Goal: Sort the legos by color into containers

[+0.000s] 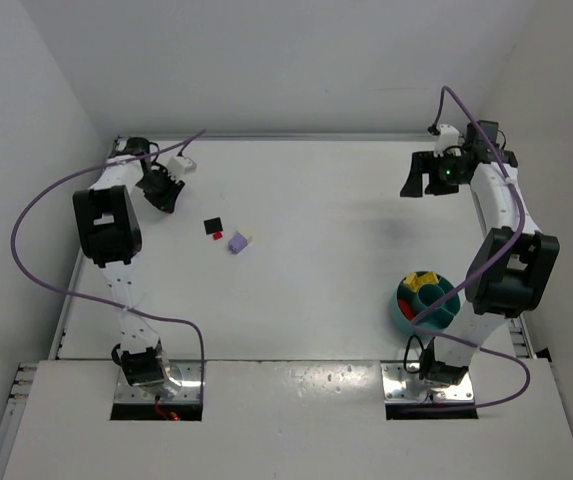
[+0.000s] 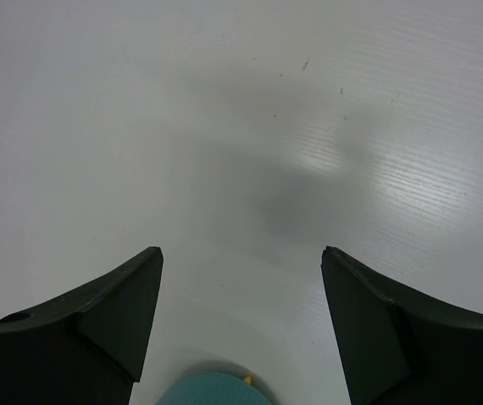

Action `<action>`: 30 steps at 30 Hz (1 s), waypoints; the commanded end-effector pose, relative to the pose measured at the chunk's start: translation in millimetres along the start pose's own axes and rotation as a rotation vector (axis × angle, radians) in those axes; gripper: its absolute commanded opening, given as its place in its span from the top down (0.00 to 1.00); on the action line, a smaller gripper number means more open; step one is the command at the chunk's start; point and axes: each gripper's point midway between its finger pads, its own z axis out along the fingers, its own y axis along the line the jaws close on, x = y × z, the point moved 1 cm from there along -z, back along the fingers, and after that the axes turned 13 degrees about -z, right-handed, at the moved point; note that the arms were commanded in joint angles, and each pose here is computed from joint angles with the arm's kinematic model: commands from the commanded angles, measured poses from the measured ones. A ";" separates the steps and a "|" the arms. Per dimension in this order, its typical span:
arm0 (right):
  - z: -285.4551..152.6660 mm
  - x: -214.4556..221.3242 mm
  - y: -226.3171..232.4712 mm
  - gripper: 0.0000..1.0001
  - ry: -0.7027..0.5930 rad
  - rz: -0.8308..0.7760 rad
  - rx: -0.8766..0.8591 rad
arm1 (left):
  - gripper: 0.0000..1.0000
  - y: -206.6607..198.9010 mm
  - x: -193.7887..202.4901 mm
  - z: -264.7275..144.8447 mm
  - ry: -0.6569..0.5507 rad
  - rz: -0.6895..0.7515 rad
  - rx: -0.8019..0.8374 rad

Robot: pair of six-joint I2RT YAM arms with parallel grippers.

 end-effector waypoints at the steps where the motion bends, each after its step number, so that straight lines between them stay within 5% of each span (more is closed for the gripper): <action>1: -6.8 -6.4 3.4 0.24 -0.020 -0.033 0.009 | 0.65 -24.7 53.3 8.3 0.127 -0.058 0.108; 6: -11.0 1.1 8.4 0.24 -0.011 -0.030 0.015 | 0.69 -63.8 49.4 1.0 0.098 -0.025 0.173; 18: -37.1 8.5 18.9 0.24 -0.048 -0.033 0.057 | 0.89 -213.2 -38.1 -46.1 -0.163 0.108 0.335; 23: -47.6 9.0 26.3 0.27 -0.066 -0.045 0.068 | 0.92 -230.4 -59.0 -57.3 -0.208 0.094 0.350; 30: -51.8 7.0 17.9 0.27 -0.087 0.012 0.110 | 0.92 -304.7 -80.1 -98.5 -0.294 0.314 0.420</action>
